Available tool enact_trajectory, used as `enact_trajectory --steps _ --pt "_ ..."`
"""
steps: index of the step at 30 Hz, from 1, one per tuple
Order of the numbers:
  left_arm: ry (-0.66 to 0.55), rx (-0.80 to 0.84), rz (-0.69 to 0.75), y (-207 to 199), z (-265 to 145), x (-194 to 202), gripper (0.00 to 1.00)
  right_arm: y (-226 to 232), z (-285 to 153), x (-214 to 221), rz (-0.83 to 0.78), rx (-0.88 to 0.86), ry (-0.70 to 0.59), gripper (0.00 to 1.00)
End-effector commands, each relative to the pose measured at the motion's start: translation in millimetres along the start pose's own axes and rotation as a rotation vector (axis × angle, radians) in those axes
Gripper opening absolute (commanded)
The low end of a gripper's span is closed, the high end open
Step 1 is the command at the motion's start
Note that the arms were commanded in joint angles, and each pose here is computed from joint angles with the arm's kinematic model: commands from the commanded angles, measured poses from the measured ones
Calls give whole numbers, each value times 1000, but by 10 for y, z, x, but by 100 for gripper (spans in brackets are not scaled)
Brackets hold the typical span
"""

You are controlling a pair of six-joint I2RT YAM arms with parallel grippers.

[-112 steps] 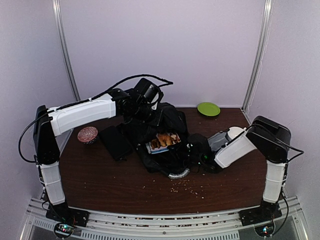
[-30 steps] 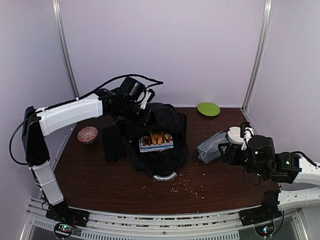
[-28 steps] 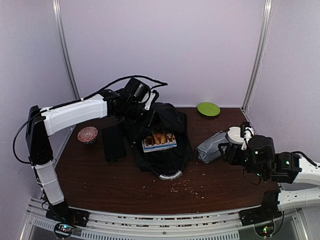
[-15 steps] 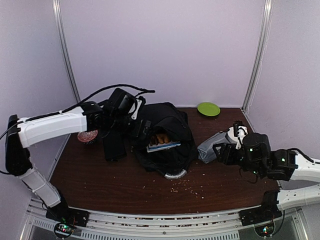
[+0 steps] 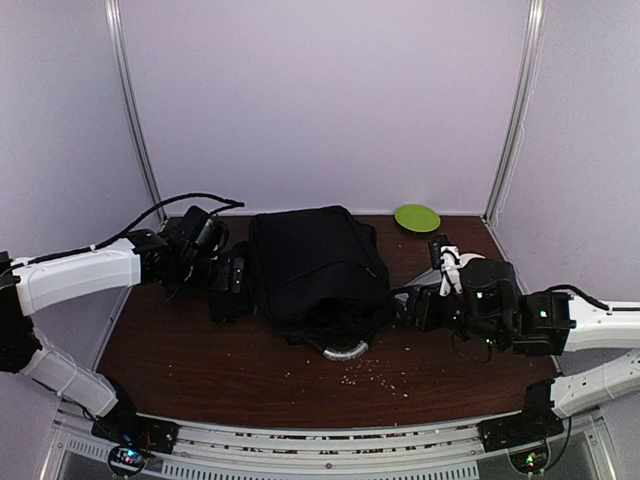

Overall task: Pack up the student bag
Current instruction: Pick up the personal item from the center of the board.

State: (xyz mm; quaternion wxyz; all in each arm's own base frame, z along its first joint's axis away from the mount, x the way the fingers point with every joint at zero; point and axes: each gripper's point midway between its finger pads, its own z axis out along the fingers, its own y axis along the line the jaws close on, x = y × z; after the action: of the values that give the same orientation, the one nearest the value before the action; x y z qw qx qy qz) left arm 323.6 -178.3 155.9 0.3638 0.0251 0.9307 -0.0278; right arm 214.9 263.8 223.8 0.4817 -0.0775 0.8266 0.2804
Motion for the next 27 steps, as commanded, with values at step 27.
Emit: enact_trajectory --steps 27 --pt "236 -323 -276 182 1289 -2 98 -276 -255 116 94 -8 -81 66"
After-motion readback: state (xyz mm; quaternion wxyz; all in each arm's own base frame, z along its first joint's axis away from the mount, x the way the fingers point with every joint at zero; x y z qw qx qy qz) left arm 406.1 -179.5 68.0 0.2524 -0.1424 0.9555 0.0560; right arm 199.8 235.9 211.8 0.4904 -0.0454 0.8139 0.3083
